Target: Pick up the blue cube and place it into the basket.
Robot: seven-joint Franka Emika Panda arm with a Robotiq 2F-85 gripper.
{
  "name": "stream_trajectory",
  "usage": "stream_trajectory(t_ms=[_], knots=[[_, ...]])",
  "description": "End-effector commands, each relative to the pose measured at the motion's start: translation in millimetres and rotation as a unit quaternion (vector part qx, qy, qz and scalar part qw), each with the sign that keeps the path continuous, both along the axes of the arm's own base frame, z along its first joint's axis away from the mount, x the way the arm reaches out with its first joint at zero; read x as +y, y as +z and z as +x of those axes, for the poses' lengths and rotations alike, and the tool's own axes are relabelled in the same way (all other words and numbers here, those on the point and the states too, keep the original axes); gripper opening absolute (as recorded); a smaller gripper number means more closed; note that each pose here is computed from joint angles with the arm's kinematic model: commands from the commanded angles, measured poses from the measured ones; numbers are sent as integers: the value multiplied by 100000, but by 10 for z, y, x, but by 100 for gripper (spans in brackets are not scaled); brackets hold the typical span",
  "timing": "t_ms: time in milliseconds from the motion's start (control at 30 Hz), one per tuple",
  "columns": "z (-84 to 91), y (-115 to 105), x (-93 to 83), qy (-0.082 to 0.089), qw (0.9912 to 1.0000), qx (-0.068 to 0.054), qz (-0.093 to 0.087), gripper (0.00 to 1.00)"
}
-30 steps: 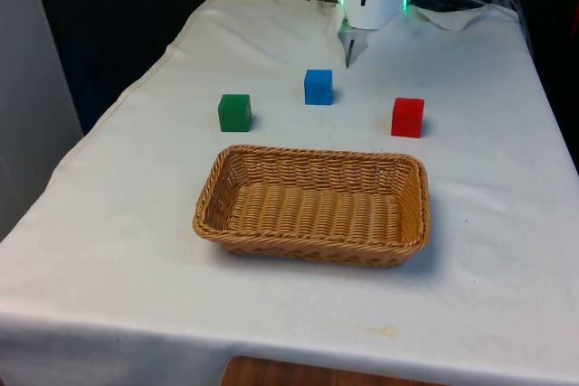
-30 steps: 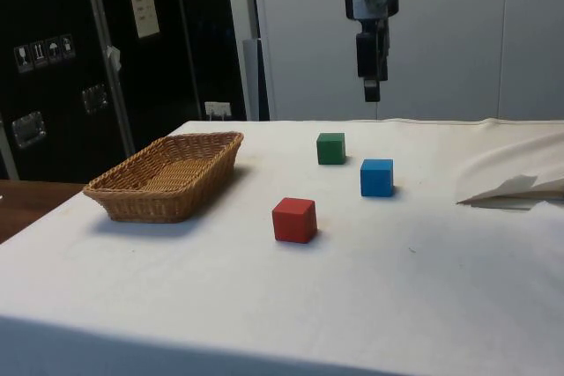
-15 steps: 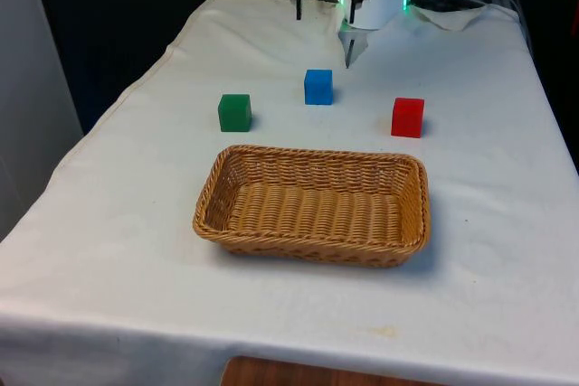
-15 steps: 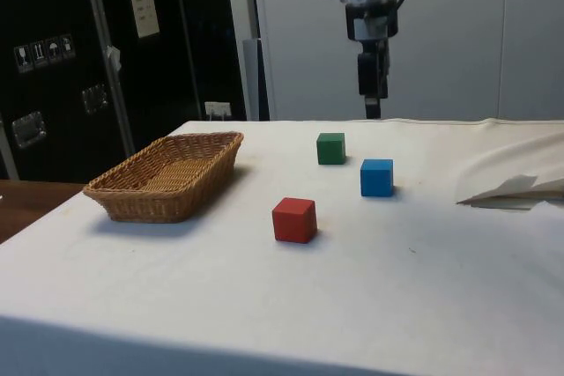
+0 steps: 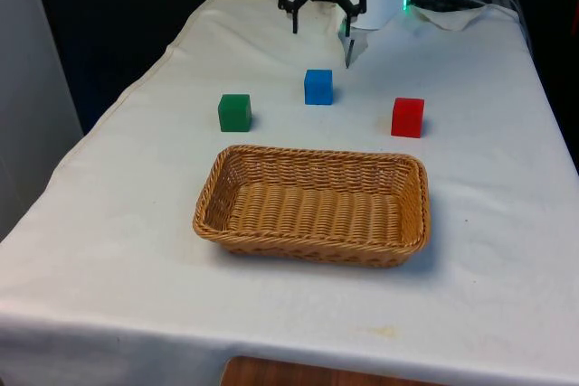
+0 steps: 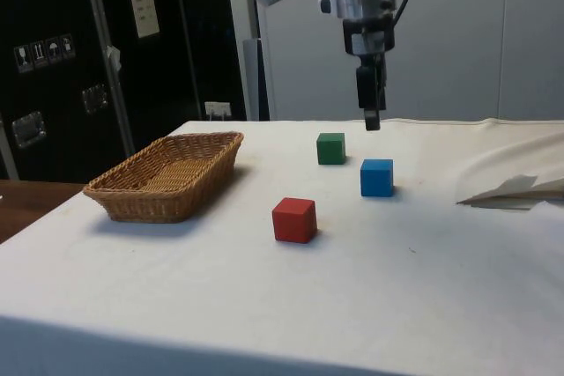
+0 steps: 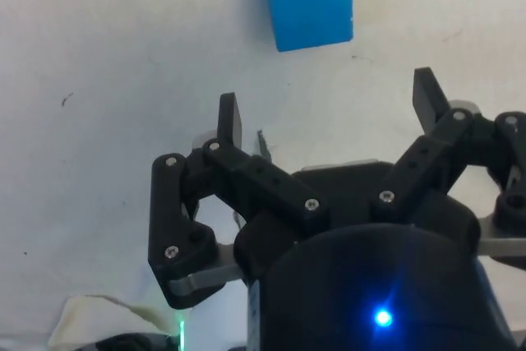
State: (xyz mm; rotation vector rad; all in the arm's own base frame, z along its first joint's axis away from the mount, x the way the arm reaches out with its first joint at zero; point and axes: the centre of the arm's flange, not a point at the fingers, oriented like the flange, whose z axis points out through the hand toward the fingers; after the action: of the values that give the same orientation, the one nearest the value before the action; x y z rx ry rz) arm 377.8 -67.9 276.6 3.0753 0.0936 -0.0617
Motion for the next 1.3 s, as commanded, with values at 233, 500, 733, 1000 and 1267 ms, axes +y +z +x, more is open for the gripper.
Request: stream_trajectory(t_ms=[233, 500, 733, 1000, 1267], knots=[[10, -177, 92, 309, 99999, 227, -121, 100], [65, -433, 110, 591, 99995, 772, -384, 100], [72, -583, 109, 738, 99990, 1129, -452, 100], [61, -833, 123, 1020, 99978, 1729, -661, 100], [55, -985, 129, 1175, 99970, 1980, -825, 100]])
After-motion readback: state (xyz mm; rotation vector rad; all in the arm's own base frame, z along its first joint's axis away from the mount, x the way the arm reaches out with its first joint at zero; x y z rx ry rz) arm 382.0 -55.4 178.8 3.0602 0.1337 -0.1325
